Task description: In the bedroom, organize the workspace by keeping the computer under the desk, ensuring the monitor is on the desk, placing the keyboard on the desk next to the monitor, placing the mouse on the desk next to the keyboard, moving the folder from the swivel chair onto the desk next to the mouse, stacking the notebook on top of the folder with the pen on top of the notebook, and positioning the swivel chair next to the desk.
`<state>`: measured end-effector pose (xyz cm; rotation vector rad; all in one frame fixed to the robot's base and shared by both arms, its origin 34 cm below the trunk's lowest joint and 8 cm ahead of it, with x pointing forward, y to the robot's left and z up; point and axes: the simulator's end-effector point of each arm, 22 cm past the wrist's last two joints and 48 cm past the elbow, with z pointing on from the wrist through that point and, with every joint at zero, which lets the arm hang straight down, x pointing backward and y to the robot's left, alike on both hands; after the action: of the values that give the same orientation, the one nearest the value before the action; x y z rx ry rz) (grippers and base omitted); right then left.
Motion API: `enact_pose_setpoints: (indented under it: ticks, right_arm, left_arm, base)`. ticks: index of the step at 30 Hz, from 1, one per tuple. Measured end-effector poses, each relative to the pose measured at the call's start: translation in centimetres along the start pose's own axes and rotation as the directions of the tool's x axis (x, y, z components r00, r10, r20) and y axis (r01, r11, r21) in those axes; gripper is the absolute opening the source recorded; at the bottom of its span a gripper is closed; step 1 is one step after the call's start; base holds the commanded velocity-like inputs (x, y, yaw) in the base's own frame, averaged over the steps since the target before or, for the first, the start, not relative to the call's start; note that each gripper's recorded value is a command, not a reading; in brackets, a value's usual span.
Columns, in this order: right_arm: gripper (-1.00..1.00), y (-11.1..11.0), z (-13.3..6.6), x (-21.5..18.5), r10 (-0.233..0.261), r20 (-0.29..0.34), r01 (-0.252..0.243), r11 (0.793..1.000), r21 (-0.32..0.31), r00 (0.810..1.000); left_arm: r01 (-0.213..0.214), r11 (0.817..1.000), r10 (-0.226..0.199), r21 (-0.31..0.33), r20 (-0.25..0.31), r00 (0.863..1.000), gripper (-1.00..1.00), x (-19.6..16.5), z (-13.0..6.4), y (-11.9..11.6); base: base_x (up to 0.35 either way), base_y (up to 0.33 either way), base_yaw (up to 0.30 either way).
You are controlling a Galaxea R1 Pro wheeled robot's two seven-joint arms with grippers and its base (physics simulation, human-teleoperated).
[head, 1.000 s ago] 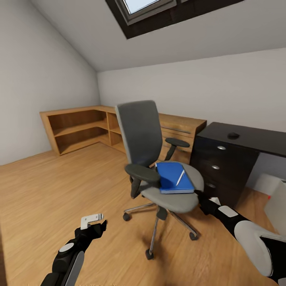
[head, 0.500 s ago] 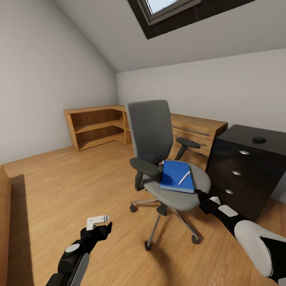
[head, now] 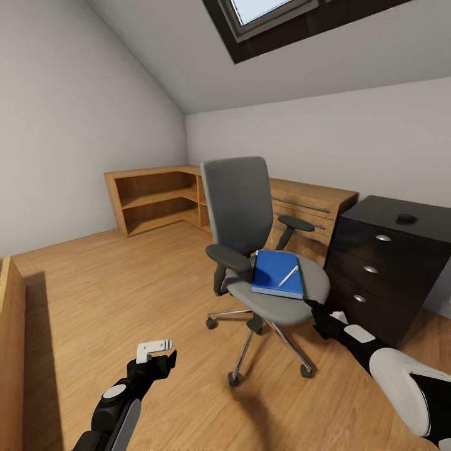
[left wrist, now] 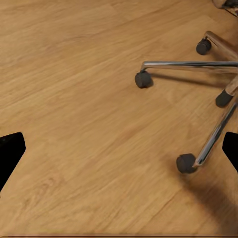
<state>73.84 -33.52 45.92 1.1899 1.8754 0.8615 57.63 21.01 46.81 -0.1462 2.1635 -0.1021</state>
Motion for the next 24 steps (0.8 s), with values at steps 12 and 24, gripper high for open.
enact_pose_setpoints:
  ticks: [12,24]
  right_arm:
    - [1.0,0.2,-0.6,0.2,-0.034,-0.007,0.034,0.999,0.01,0.999]
    - [1.0,2.1,-1.6,-0.2,-0.042,0.005,0.042,0.999,-0.02,0.999]
  left_arm:
    - [-0.001,1.0,0.001,0.002,0.016,1.0,1.0,-0.7,-0.5,-0.1]
    - [-0.002,1.0,0.002,0.008,0.048,0.999,1.0,-2.1,-1.4,-0.4]
  base:
    - [-0.084,0.0,0.0]
    - [0.0,0.0,0.0]
